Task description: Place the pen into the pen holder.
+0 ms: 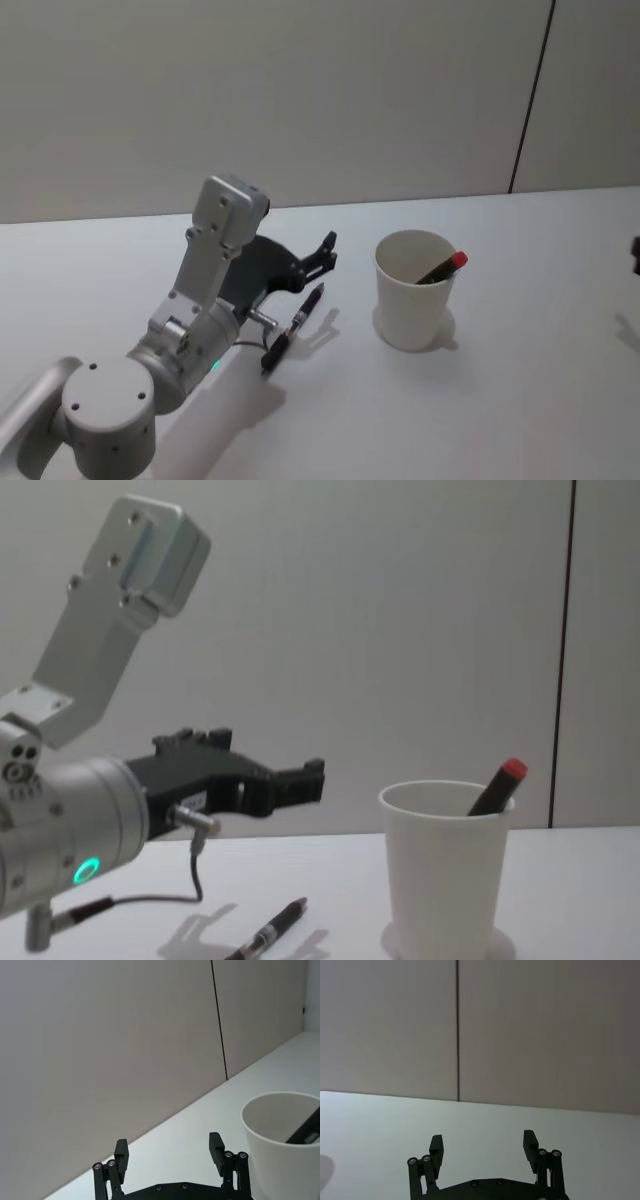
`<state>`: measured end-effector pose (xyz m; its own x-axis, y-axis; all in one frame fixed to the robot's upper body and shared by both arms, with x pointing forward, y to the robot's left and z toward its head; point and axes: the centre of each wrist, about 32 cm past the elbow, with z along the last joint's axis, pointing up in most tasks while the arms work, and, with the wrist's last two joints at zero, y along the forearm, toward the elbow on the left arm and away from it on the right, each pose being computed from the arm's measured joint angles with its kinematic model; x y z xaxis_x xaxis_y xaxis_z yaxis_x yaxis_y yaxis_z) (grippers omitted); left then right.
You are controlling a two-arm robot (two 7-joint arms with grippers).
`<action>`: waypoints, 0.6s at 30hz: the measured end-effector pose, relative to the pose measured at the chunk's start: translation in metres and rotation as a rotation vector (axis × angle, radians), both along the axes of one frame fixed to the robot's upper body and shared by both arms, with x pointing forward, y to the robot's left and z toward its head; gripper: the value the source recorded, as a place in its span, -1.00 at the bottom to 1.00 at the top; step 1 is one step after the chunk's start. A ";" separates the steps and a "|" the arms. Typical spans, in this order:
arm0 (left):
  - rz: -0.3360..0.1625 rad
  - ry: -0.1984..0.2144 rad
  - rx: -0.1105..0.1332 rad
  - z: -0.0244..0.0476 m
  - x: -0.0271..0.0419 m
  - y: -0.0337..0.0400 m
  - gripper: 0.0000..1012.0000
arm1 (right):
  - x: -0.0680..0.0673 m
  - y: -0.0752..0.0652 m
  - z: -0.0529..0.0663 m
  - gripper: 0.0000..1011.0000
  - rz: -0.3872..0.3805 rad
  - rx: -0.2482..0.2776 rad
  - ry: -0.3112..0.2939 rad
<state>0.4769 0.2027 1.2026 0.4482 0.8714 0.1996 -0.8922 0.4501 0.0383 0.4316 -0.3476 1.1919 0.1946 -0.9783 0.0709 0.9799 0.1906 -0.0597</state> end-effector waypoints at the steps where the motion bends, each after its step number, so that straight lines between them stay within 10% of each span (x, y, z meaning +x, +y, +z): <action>1: 0.001 0.009 0.000 -0.0004 -0.0013 0.0002 0.98 | -0.002 -0.003 -0.001 0.98 -0.012 0.001 0.005; 18: 0.063 0.241 -0.014 -0.0167 -0.0338 0.0060 0.98 | -0.017 -0.031 -0.011 0.98 -0.124 0.013 0.044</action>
